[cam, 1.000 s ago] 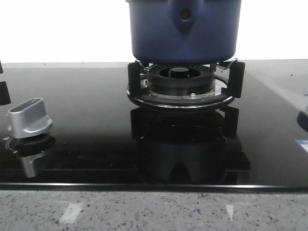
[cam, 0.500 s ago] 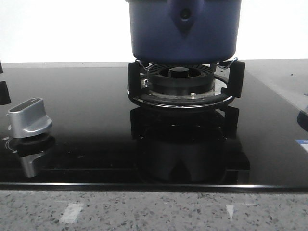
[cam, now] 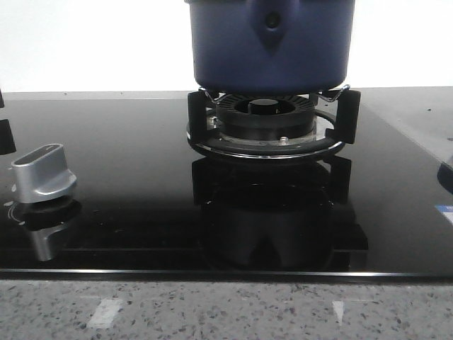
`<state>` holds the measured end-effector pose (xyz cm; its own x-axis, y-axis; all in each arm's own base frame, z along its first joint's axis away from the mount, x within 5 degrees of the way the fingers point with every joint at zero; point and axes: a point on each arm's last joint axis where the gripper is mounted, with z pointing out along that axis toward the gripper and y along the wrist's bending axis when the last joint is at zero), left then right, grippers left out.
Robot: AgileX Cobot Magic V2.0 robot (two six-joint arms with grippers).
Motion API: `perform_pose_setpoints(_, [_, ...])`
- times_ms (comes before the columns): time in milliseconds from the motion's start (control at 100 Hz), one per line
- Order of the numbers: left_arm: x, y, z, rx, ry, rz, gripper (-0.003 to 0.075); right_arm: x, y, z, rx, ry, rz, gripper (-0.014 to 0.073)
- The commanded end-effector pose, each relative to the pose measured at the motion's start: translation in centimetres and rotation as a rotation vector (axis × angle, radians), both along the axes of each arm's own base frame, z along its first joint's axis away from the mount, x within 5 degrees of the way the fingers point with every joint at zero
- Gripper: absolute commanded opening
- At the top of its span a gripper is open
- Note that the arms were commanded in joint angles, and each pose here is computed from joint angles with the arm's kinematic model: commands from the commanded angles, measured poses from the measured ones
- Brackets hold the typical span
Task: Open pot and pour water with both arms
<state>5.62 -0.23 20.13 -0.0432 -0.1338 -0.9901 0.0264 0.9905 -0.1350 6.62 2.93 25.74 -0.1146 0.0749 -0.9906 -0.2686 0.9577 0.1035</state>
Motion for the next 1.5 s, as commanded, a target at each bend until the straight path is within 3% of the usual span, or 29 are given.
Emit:
perform_pose_setpoints(0, [-0.1, 0.1, -0.2, -0.017, -0.071, 0.010, -0.0020, 0.1, -0.5, 1.2, 0.027, -0.051, -0.053, -0.0056])
perform_pose_setpoints(150, [-0.1, 0.1, -0.2, -0.017, -0.071, 0.010, -0.0020, 0.3, -1.3, 1.3, -0.003, -0.074, -0.143, -0.0056])
perform_pose_setpoints(290, [-0.1, 0.1, -0.2, -0.017, -0.071, 0.010, -0.0020, 0.4, -2.9, 1.3, -0.001, -0.078, -0.324, -0.0056])
perform_pose_setpoints(340, [-0.1, 0.1, -0.2, -0.017, -0.071, 0.010, -0.0020, 0.3, -3.5, 1.4, -0.060, -0.088, -0.386, -0.0056])
perform_pose_setpoints(360, [-0.1, 0.1, -0.2, -0.017, -0.071, 0.010, -0.0020, 0.3, -3.6, 1.4, -0.038, -0.090, -0.401, -0.0056])
perform_pose_setpoints(370, [-0.1, 0.1, -0.2, -0.017, -0.071, 0.010, -0.0020, 0.3, -3.8, 1.5, -0.080, -0.098, -0.412, -0.0056])
perform_pose_setpoints(380, [-0.1, 0.1, -0.2, -0.017, -0.071, 0.010, -0.0020, 0.3, -3.8, 1.5, -0.053, -0.099, -0.420, -0.0056])
perform_pose_setpoints(390, [-0.1, 0.1, -0.2, -0.017, -0.071, 0.010, -0.0020, 0.3, -3.9, 1.5, -0.089, -0.105, -0.429, -0.0056])
perform_pose_setpoints(460, [-0.1, 0.1, -0.2, -0.017, -0.071, 0.010, -0.0020, 0.3, -4.2, 1.4, -0.100, -0.134, -0.460, -0.0056])
perform_pose_setpoints(940, [-0.1, 0.1, -0.2, -0.017, -0.071, 0.010, -0.0020, -1.1, -3.8, -5.6, -0.093, -0.173, -0.444, -0.0056])
perform_pose_setpoints(1490, [-0.1, 0.1, -0.2, -0.017, -0.071, 0.010, -0.0020, -1.1, -3.9, -6.1, -0.120, -0.110, -0.443, -0.0056])
